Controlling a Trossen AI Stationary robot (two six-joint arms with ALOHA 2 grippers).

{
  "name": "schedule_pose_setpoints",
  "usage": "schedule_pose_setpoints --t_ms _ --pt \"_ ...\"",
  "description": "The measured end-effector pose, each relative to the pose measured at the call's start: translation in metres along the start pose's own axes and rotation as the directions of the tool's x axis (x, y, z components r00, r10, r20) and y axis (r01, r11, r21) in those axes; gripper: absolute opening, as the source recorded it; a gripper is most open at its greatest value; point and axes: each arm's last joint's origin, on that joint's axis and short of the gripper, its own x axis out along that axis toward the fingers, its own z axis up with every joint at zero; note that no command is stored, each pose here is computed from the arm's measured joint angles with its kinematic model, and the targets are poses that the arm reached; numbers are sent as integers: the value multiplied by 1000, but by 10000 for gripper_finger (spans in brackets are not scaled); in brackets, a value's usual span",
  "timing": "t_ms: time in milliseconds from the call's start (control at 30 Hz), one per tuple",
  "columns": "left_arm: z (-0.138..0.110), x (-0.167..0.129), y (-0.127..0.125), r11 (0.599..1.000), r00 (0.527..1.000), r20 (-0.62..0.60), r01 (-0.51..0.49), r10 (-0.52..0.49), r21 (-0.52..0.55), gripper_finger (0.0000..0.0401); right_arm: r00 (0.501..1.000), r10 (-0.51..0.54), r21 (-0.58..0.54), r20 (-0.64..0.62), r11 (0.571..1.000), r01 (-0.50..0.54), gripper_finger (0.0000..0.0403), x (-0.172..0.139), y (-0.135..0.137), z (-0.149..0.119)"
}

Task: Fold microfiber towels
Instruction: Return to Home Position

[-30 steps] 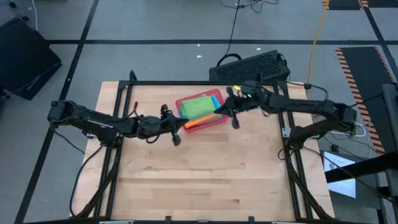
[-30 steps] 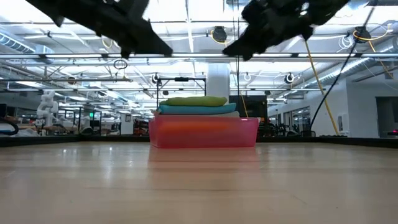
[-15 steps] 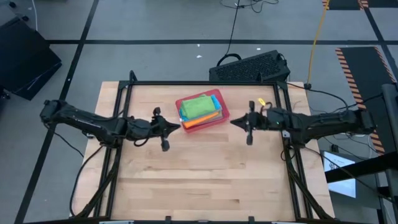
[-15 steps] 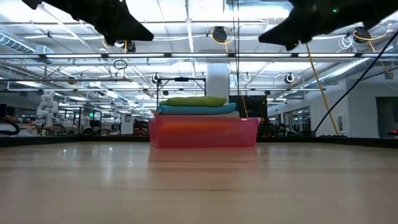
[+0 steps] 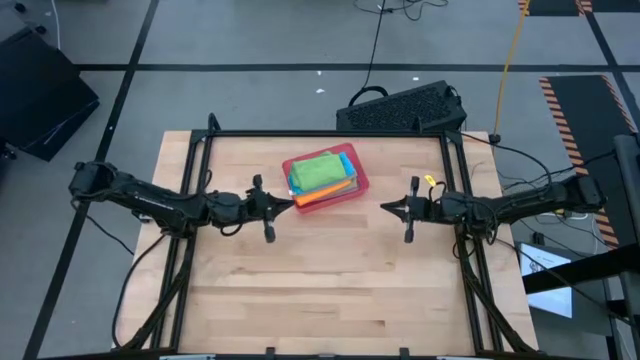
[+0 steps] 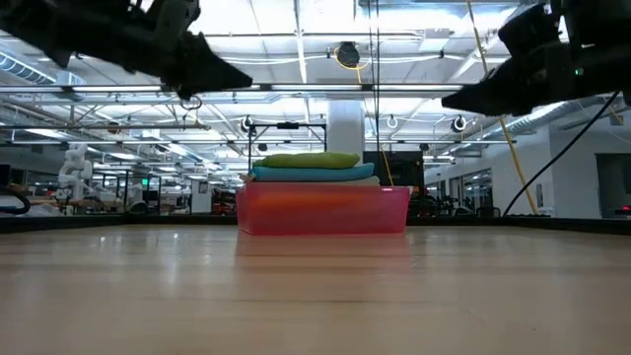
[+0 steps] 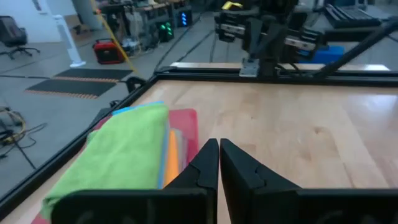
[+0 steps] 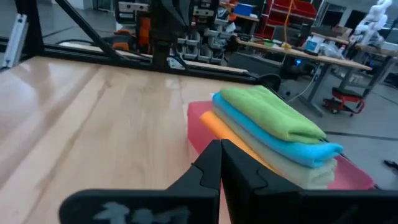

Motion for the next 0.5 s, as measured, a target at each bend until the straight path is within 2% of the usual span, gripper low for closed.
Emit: schedule_pose_setpoints --t_ms 267,400,500 --pt "-33 -12 11 998 999 29 -19 21 -63 19 1000 -25 6 18 1000 24 0 -7 -2 -20" --pt "-47 -20 14 997 999 49 -18 22 -80 19 994 -41 32 106 999 38 0 -8 -4 -14" --pt "-55 -25 15 993 998 54 -13 19 -114 19 995 -38 28 90 999 36 0 -8 -3 -15"
